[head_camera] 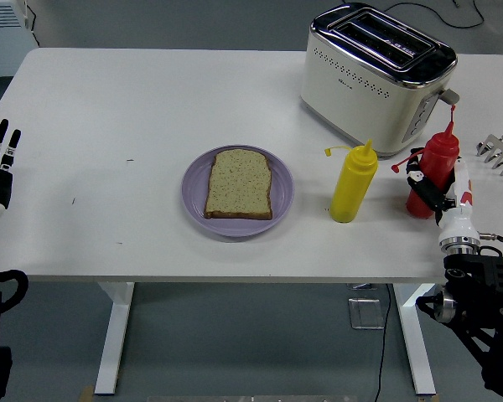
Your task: Pick up the cup,pour liquid into bread,place the cup on the desk
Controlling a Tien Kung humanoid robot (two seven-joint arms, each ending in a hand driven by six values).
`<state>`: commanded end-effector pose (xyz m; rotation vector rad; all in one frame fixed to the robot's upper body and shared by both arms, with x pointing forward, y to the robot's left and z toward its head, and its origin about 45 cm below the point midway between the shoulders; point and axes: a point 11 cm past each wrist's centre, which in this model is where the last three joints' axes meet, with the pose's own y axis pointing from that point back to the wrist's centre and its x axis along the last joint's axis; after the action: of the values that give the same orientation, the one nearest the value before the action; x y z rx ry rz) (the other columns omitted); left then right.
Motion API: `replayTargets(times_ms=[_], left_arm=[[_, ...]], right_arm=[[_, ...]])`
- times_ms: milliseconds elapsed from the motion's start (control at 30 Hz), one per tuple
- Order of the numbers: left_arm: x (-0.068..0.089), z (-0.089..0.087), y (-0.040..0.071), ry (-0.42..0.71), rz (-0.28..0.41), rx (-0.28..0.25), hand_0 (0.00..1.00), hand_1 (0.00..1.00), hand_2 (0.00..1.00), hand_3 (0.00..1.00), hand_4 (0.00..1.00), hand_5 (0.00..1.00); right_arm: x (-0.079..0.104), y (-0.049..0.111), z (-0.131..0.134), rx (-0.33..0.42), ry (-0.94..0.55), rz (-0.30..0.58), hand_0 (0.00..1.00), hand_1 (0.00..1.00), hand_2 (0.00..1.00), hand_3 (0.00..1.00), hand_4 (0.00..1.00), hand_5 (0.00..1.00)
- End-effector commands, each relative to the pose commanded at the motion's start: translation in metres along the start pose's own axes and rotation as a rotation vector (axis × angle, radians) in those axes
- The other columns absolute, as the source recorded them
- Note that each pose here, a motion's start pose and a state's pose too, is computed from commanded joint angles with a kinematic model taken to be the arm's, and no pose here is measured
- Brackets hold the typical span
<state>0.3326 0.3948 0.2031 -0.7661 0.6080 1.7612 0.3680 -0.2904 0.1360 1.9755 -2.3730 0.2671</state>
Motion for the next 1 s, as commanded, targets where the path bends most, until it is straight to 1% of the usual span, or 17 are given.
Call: replayTargets(times_ms=[133, 167, 333, 367, 533, 567, 733, 767, 933, 967, 1000], left_arm=[[0.0, 0.0, 0.0, 0.0, 0.001, 0.0, 0.794, 0.754, 0.758, 0.712, 0.508, 0.989], [0.001, 0.0, 0.0, 0.0, 0.001, 0.001, 0.794, 0.754, 0.759, 0.712, 0.508, 0.989], [0.0, 0.0, 0.0, -0.001, 0.001, 0.001, 0.794, 0.754, 0.759, 0.712, 0.508, 0.989], [0.0, 0.0, 0.0, -0.001, 0.001, 0.001, 0.794, 0.754, 0.759, 0.712, 0.508, 0.989], [0.0, 0.002, 0.0, -0.001, 0.0, -0.004, 0.794, 0.754, 0.759, 0.712, 0.508, 0.989], [0.0, 0.002, 0.0, 0.0, -0.001, -0.004, 0.794, 0.754, 0.758, 0.712, 0.508, 0.989], [0.0, 0.003, -0.001, 0.0, -0.001, -0.007, 0.794, 0.754, 0.758, 0.712, 0.508, 0.989], [0.0, 0.003, -0.001, 0.0, -0.001, -0.007, 0.794, 0.754, 0.758, 0.712, 0.508, 0.989], [0.0, 0.004, -0.001, 0.0, -0.001, -0.01, 0.794, 0.754, 0.758, 0.712, 0.508, 0.989], [0.0, 0.004, -0.001, 0.0, -0.001, -0.01, 0.794, 0.754, 0.758, 0.712, 0.508, 0.988], [0.0, 0.004, -0.001, 0.0, -0.001, -0.01, 0.794, 0.754, 0.758, 0.712, 0.508, 0.988]], right_arm=[[0.001, 0.002, 0.001, -0.002, 0.007, 0.0, 0.265, 0.227, 0.317, 0.383, 0.383, 0.287], [0.001, 0.003, 0.002, -0.002, 0.012, -0.002, 0.284, 0.26, 0.358, 0.408, 0.462, 0.258], [0.003, 0.006, 0.003, 0.003, 0.033, -0.009, 0.284, 0.26, 0.358, 0.408, 0.462, 0.258], [0.004, 0.006, 0.004, 0.003, 0.037, -0.009, 0.355, 0.351, 0.408, 0.445, 0.553, 0.215], [0.007, 0.008, 0.004, 0.012, 0.061, -0.014, 0.355, 0.351, 0.408, 0.445, 0.553, 0.215], [0.008, 0.009, 0.004, 0.014, 0.066, -0.014, 0.537, 0.514, 0.506, 0.571, 0.61, 0.214], [0.007, 0.01, 0.004, 0.026, 0.093, -0.028, 0.537, 0.514, 0.506, 0.571, 0.61, 0.214], [0.007, 0.011, 0.004, 0.027, 0.097, -0.029, 0.703, 0.639, 0.646, 0.749, 0.646, 0.215], [0.007, 0.011, 0.003, 0.039, 0.118, -0.04, 0.703, 0.639, 0.646, 0.749, 0.646, 0.215], [0.007, 0.011, 0.003, 0.04, 0.119, -0.04, 0.867, 0.773, 0.839, 0.937, 0.699, 0.215], [0.008, 0.011, 0.003, 0.04, 0.12, -0.041, 0.867, 0.773, 0.839, 0.937, 0.699, 0.215]])
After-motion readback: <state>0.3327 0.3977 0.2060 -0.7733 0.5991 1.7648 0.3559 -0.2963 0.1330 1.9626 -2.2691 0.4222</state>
